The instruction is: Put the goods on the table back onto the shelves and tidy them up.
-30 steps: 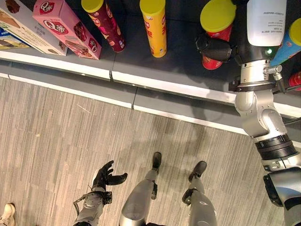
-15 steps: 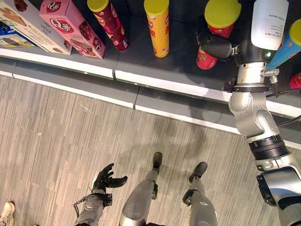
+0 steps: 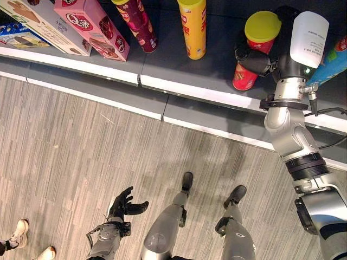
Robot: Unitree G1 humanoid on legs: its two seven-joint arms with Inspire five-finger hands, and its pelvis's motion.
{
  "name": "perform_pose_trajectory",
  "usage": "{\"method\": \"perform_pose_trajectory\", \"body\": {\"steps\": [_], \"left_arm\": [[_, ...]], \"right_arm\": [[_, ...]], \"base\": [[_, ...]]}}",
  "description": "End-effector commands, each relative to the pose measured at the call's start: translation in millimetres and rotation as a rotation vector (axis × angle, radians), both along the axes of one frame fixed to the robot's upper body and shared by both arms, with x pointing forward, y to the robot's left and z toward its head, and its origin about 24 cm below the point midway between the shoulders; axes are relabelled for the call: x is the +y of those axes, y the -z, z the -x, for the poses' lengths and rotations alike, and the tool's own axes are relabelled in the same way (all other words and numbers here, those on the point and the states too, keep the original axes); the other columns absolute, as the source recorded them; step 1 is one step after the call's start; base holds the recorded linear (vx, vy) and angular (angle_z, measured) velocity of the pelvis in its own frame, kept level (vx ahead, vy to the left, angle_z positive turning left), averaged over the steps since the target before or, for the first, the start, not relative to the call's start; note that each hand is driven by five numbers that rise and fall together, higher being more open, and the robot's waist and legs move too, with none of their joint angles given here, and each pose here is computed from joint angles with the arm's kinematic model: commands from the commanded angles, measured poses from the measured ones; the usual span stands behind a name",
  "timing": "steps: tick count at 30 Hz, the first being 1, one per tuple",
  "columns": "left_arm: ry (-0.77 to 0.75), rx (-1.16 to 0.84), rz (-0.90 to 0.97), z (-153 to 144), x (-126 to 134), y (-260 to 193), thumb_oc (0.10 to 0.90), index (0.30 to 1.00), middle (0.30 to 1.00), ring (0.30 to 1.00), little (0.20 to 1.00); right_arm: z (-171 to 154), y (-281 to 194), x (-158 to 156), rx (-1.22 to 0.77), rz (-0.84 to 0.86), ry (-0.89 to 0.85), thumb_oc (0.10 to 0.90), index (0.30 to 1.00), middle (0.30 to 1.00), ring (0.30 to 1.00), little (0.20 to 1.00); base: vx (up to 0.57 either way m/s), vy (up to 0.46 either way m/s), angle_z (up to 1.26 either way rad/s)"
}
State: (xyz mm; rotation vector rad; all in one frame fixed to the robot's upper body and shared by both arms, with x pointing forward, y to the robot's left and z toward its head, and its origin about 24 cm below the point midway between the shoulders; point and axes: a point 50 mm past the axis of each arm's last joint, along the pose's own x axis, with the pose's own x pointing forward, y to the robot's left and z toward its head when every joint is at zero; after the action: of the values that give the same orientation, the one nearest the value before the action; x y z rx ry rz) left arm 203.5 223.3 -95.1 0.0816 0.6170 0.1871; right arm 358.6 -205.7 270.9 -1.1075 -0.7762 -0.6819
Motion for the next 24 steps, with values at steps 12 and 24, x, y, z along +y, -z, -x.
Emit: {"method": "perform_pose_trajectory", "body": {"steps": [12, 24], "left_arm": [[0.03, 0.09, -0.098, 21.2, 22.5, 9.6, 0.8, 0.9, 0.9, 0.9, 0.9], [0.031, 0.093, -0.1, 19.7, 21.1, 10.1, 0.8, 0.9, 0.9, 0.9, 0.9]], "right_arm": [[22.4, -82.0, -4.1, -0.33, 0.024, 0.033, 0.4, 0.3, 0.3, 0.3, 0.3], [19.2, -78.1, -7.3, -0.317, -0.006, 0.039, 0.4, 0.3, 0.3, 0.3, 0.3]], "base": [[0.01, -0.002, 0.05], [0.01, 0.003, 0.03]]}}
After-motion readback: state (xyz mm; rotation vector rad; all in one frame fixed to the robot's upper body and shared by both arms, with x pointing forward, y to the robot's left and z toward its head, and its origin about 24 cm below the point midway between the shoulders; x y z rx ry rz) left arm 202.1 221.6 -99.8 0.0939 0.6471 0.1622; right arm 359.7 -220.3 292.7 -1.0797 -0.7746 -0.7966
